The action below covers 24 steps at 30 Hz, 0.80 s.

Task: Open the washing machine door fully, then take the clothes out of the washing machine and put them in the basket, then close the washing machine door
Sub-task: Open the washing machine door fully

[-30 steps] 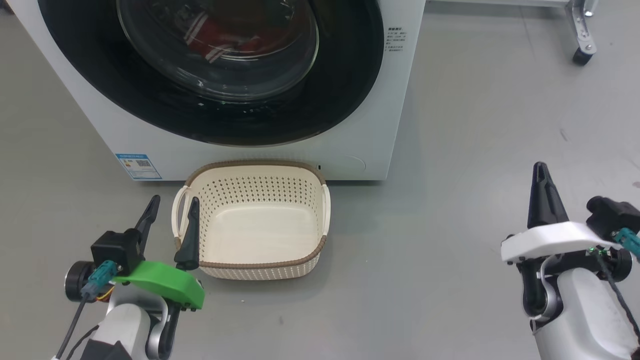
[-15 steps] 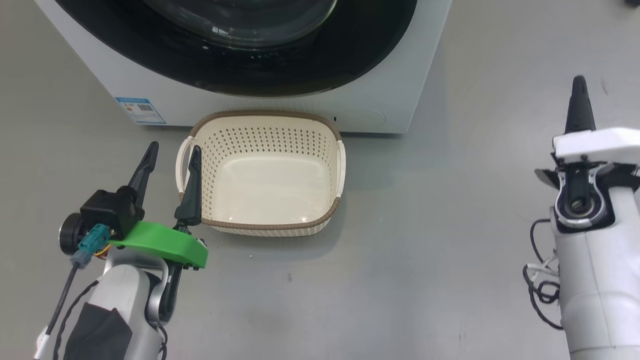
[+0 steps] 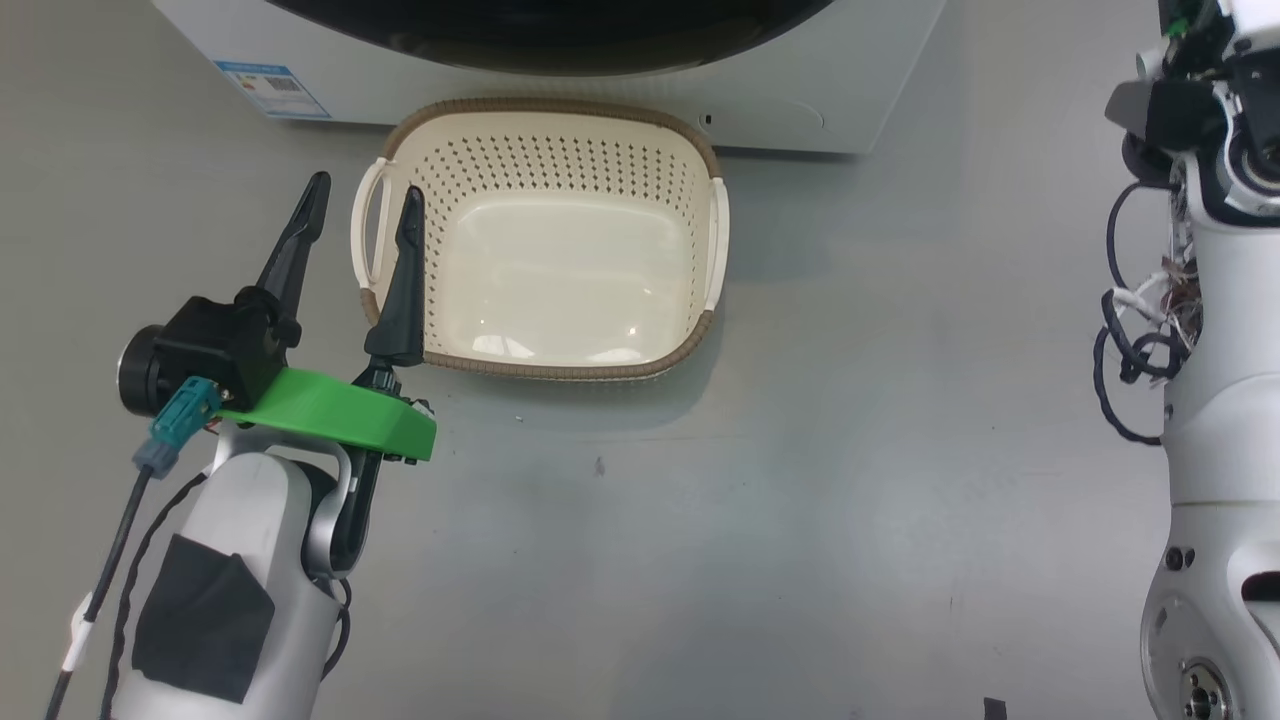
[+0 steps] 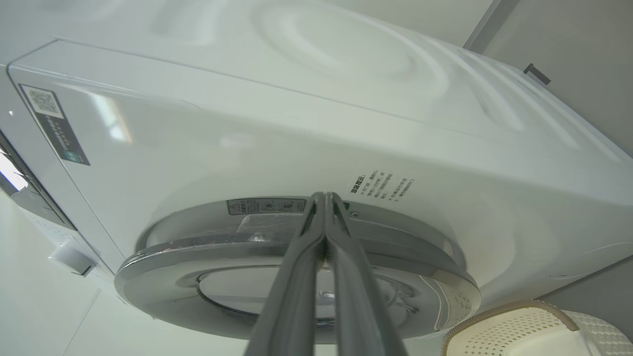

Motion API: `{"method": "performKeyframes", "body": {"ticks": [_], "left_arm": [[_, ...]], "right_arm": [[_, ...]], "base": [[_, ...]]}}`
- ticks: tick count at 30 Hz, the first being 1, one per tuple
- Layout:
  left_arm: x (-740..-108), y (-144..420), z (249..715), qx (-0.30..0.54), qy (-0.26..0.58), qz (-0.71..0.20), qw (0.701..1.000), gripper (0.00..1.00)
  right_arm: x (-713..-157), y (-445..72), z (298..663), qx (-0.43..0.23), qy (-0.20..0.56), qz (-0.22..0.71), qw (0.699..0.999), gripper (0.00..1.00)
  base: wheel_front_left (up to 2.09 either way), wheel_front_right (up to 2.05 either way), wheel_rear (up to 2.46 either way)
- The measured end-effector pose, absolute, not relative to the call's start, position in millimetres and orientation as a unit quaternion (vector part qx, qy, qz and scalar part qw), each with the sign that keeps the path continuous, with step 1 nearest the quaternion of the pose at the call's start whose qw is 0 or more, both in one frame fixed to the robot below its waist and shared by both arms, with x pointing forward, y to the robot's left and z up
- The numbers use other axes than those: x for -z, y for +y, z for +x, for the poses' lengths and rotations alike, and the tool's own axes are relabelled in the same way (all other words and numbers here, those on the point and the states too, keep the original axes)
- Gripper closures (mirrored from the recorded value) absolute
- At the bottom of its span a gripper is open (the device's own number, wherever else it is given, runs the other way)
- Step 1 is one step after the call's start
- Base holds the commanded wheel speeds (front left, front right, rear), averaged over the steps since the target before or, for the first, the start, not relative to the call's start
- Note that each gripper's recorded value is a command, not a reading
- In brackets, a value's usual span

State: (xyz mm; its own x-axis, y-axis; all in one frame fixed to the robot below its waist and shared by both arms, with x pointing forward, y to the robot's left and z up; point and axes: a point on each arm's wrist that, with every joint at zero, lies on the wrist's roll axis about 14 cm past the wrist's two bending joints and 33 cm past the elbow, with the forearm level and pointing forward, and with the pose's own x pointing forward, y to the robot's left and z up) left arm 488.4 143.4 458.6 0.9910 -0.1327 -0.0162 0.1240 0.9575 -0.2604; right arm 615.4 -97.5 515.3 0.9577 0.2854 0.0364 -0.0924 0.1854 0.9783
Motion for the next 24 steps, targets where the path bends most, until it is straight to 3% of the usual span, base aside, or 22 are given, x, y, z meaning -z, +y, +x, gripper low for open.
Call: {"method": "performKeyframes", "body": {"ticks": [8, 24], "left_arm": [[-442, 142, 499, 0.067, 0.030, -0.130, 0.989, 0.00], [-432, 143, 503, 0.071, 0.039, -0.124, 0.989, 0.00]], "right_arm": [[-517, -51, 640, -0.195, 0.146, 0.623, 0.743, 1.00], [-526, -18, 677, -0.245, 0.196, 0.609, 0.729, 1.00]], "base": [[0.00, 0.00, 0.00], [0.00, 0.00, 0.00]]}}
